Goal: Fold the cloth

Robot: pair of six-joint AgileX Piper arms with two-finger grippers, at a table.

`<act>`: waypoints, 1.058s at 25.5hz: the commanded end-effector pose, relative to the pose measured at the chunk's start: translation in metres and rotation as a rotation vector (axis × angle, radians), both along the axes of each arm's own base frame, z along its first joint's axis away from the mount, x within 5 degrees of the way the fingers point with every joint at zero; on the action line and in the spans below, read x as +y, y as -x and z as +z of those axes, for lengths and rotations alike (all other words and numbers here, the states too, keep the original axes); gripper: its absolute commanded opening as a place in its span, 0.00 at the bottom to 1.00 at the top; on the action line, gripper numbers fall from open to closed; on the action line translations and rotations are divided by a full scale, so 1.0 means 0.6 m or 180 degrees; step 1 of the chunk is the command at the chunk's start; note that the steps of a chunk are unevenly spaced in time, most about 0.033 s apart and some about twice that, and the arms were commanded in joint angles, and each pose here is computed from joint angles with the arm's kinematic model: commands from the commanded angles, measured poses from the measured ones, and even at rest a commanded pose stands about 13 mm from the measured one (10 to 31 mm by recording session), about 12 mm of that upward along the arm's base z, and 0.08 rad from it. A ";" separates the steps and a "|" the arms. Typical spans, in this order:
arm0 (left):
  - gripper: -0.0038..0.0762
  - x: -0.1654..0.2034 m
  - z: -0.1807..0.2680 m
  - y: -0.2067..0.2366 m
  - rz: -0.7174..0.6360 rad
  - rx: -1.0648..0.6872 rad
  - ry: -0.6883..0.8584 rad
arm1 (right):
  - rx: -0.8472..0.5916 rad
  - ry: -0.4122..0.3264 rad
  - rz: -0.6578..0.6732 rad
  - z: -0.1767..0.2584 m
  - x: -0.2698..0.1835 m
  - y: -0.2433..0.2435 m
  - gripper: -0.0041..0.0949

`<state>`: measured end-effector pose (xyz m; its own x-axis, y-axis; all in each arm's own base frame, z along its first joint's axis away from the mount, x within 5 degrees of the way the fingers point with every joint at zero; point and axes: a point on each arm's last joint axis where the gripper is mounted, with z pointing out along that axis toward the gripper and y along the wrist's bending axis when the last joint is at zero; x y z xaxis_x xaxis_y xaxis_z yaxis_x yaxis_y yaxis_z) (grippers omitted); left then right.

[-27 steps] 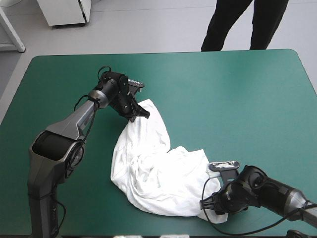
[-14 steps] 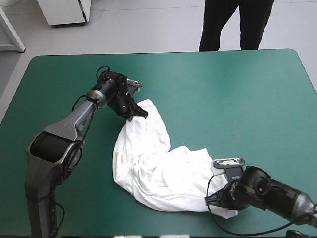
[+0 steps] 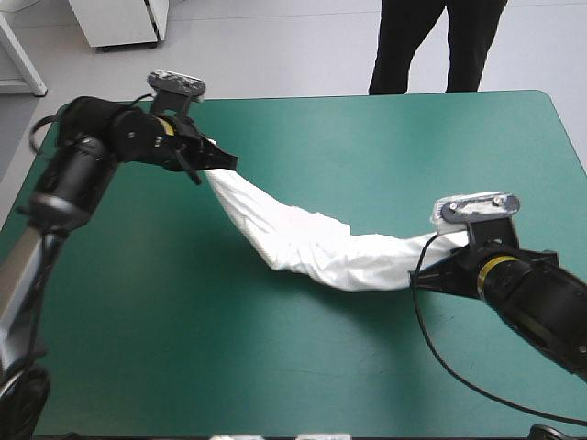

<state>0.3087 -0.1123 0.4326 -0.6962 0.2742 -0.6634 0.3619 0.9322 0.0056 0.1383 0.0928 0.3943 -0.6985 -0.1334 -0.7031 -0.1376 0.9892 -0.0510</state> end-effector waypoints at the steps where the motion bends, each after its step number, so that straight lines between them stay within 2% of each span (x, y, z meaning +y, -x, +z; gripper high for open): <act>1: 0.04 0.037 0.119 0.110 -0.0001 -0.0793 0.0346 | -0.0631 -0.0134 -0.0031 0.094 -0.028 0.006 0.02; 4: 0.04 0.064 0.170 0.183 -0.0003 -0.1244 0.0511 | -0.0961 -0.0295 0.0032 0.156 -0.045 0.019 0.02; 10: 0.04 0.103 0.238 0.294 -0.0012 -0.2100 0.0844 | -0.1538 -0.0454 0.0225 0.261 -0.081 0.050 0.02; 15: 0.04 0.116 0.280 0.352 -0.0113 -0.2700 0.1307 | -0.1995 -0.0538 0.0353 0.342 -0.097 0.065 0.03; 20: 0.04 0.132 0.331 0.400 -0.0163 -0.3179 0.1462 | -0.2324 -0.0709 0.0599 0.404 -0.085 0.067 0.03; 22: 0.04 0.135 0.336 0.404 -0.0158 -0.3217 0.1397 | -0.2338 -0.0753 0.0628 0.410 -0.073 0.059 0.02; 27: 0.04 0.109 0.281 0.323 -0.0110 -0.2308 0.0953 | -0.1919 -0.0596 0.0613 0.363 -0.028 0.020 0.02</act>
